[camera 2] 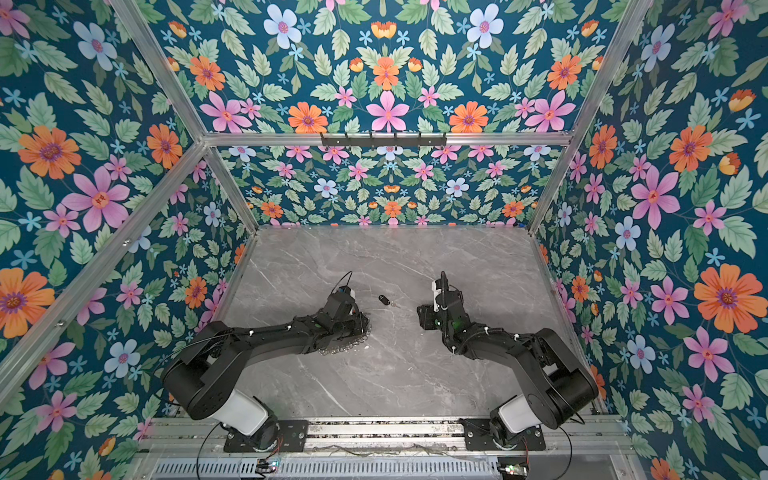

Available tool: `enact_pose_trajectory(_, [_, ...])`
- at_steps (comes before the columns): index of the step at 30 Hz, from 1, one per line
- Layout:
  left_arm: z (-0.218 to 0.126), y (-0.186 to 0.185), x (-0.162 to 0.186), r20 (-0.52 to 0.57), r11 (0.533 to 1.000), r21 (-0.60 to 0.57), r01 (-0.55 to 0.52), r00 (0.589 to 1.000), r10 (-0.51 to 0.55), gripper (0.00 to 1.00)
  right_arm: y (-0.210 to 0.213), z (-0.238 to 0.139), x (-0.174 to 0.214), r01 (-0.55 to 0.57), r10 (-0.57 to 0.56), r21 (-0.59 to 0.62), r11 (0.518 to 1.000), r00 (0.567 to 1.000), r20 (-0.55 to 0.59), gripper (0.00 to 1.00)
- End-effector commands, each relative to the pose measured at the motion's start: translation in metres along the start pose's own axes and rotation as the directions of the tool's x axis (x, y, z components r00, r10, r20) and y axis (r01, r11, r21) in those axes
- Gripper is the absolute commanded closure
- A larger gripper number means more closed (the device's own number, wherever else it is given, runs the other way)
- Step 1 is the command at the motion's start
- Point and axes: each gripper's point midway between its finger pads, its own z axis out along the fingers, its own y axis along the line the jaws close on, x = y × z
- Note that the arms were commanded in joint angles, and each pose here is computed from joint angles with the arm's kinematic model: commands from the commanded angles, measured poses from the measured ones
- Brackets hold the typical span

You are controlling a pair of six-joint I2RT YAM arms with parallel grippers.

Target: Put the keys on the keyring

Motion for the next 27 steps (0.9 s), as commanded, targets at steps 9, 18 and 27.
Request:
enact_pose_trajectory(9, [0.0058,-0.0051,-0.0053,0.007,1.0,0.021,0.003,1.0,-0.003,0.69,0.0039,0.0004,-0.0044,-0.003,0.003,-0.014,1.0,1.0,0.008,0.44])
enact_pose_trajectory(18, [0.0095,0.0005,-0.0038,-0.003,1.0,0.002,0.0,1.0,0.0,0.7,0.005,0.0003,-0.0037,-0.002,0.002,-0.02,1.0,1.0,0.004,0.44])
enact_pose_trajectory(27, [0.0086,-0.0021,-0.0104,0.016,1.0,0.004,-0.007,1.0,0.007,0.72,0.0069,0.0002,-0.0045,0.0,0.0,-0.028,1.0,1.0,0.004,0.44])
